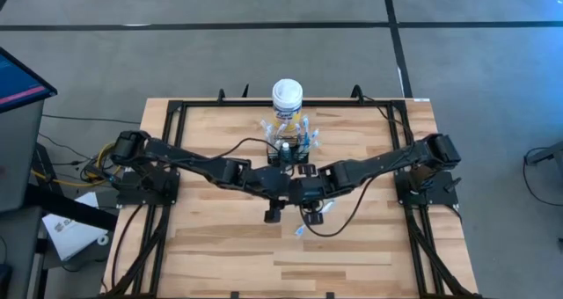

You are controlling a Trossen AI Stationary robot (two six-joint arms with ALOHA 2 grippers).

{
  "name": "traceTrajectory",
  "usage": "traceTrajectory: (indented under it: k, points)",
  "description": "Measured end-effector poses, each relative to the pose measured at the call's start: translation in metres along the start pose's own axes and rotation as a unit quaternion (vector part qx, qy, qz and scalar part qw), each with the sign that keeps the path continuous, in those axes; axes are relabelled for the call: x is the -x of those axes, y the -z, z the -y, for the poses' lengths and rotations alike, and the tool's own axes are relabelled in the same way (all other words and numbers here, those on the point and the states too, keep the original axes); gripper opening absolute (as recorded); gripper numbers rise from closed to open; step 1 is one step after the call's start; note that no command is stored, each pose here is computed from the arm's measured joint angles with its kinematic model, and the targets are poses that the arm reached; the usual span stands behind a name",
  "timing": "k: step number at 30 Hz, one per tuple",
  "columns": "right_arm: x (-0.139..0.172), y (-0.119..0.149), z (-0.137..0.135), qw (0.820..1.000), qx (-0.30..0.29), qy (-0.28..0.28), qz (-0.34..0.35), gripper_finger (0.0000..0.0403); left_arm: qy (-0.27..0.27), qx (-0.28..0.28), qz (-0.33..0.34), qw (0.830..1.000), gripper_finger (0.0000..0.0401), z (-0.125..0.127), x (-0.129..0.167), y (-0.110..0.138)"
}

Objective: Pick & Place toothbrushing station
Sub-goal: Put the blue mouthwash bottle into the black wire organizer

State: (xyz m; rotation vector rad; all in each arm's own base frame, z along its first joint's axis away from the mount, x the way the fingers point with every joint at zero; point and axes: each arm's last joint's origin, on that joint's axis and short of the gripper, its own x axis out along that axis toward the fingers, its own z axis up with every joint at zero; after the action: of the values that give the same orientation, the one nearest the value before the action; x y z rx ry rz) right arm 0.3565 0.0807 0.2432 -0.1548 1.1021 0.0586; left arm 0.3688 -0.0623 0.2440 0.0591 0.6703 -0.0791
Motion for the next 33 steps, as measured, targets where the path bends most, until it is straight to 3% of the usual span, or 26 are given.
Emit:
traceTrajectory:
  k: [7, 18, 28, 33]
  points:
    - [-0.0002, 0.0003, -0.0009, 1.000, 0.003, -0.002, -0.001, 0.0048, -0.008, -0.001, -0.001, 1.000, 0.0145, -0.0003, -0.0024, 0.0012]
    - [-0.0005, 0.0004, -0.0007, 1.000, 0.000, -0.003, 0.000, 0.0048, -0.021, -0.002, 0.003, 1.000, 0.0097, -0.0008, -0.0021, 0.0003]
    - [-0.0005, 0.0004, -0.0006, 1.000, -0.002, -0.002, 0.000, 0.0048, -0.038, 0.001, 0.006, 0.999, 0.0087, -0.0012, -0.0017, -0.0002]
    - [-0.0004, 0.0005, -0.0005, 1.000, -0.003, -0.001, 0.000, 0.0072, -0.040, 0.004, 0.008, 0.999, 0.0081, -0.0013, -0.0017, -0.0005]
